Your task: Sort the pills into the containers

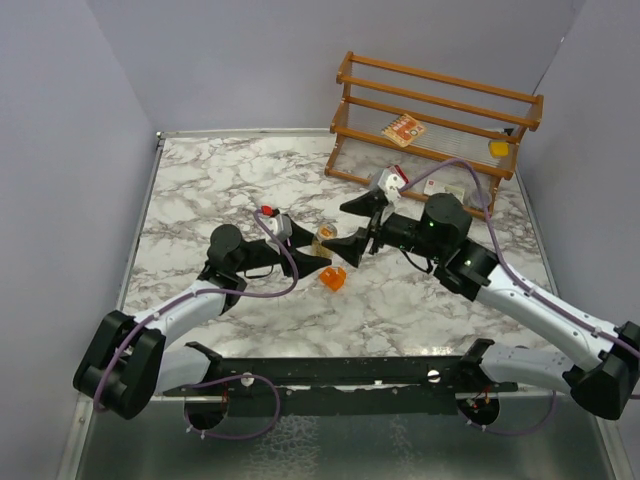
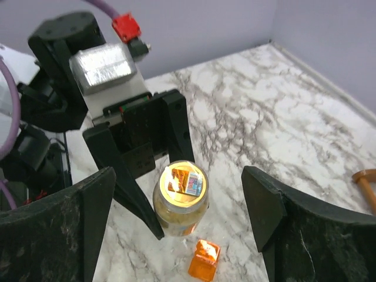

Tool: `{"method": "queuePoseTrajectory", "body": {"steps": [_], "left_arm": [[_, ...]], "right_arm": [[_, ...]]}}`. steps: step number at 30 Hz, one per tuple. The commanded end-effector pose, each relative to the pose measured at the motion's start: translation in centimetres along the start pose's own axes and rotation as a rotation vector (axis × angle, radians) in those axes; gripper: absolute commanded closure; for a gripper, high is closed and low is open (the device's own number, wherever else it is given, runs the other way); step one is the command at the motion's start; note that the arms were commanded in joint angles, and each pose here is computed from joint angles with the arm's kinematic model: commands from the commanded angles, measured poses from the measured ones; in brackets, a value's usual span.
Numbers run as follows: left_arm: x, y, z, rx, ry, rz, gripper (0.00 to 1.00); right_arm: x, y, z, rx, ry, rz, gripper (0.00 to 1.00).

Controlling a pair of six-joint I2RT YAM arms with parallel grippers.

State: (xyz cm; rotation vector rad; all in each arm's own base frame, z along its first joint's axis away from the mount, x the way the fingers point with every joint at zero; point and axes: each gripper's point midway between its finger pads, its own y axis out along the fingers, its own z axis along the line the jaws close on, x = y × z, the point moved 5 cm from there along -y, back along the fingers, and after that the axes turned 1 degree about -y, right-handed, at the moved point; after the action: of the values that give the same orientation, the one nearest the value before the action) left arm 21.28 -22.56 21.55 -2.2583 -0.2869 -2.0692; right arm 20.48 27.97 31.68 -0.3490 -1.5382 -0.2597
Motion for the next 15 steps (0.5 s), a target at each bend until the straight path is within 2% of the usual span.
{"method": "queuePoseTrajectory", "body": {"steps": [1, 5, 8, 11, 15], "left_arm": [[0.9, -0.2, 0.1, 0.042, 0.018, -0.022, 1.0], [1.0, -0.3, 0.5, 0.093, -0.005, -0.011, 1.0], [1.2, -0.5, 0.8, 0.136, -0.019, -0.006, 1.0], [1.4, -0.5, 0.8, 0.166, -0.02, 0.001, 1.0], [1.7, -0.3, 0.8, 0.222, -0.004, 0.018, 1.0]], "right_arm": [[3.6, -1.9, 0.0, -0.077, -0.022, -0.159, 0.11], [3.0, -2.6, -1.4, -0.213, 0.043, -0.154, 0.1], [1.7, -2.1, -2.8, -0.316, 0.093, -0.077, 0.1], [0.1, -1.4, -3.0, -0.33, 0.112, -0.014, 0.1], [-0.1, -1.1, -1.9, -0.29, 0.087, -0.099, 0.1]]}}
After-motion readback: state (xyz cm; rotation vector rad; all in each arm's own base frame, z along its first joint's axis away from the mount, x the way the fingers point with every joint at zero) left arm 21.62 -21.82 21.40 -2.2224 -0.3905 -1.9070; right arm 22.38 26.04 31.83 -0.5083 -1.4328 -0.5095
